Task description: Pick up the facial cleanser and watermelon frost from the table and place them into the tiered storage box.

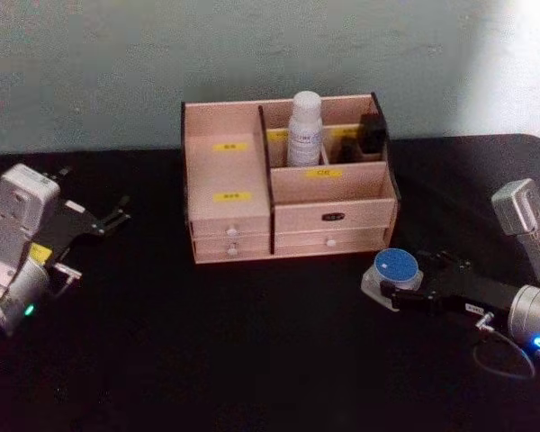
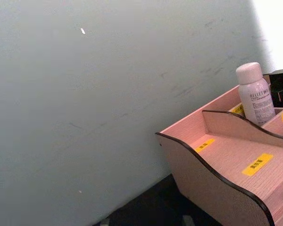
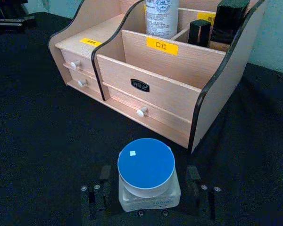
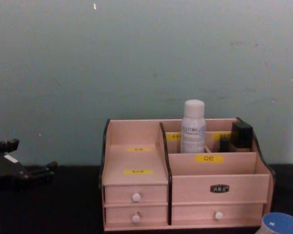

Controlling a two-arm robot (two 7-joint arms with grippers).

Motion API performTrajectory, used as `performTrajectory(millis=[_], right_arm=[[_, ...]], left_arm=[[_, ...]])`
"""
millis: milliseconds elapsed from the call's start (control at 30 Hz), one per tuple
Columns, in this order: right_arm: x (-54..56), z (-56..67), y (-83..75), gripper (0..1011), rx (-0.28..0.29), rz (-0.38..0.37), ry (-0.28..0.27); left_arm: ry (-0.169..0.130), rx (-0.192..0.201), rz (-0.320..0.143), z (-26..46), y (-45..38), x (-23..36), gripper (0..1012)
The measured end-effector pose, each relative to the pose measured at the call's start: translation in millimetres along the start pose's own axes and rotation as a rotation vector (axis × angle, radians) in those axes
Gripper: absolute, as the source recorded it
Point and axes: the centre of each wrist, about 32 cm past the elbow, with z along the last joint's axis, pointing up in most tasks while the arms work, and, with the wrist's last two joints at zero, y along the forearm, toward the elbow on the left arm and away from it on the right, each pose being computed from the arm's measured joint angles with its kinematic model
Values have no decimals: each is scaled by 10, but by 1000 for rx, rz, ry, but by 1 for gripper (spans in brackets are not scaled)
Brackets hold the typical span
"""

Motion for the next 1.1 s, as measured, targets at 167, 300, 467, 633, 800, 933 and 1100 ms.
performTrajectory(millis=[167, 300, 467, 633, 800, 933, 1100], right_arm=[[-2, -4, 6, 1002, 0, 1, 1], [-5, -7, 10, 1002, -1, 2, 2], [-6, -6, 11, 1002, -1, 2, 2], [-9, -4, 11, 1002, -1, 2, 2], [-8, -4, 10, 1002, -2, 1, 3], [-8, -5, 9, 1002, -2, 1, 4], [-7, -4, 8, 1003, -1, 1, 4]], left_arm=[[0, 0, 0, 0, 0, 0, 1001], [0, 0, 0, 0, 0, 0, 1001], [0, 0, 0, 0, 0, 0, 1001], [0, 0, 0, 0, 0, -1, 1001], [0, 0, 0, 0, 0, 0, 1001], [0, 0, 0, 0, 0, 0, 1001], [0, 0, 0, 0, 0, 0, 1001]])
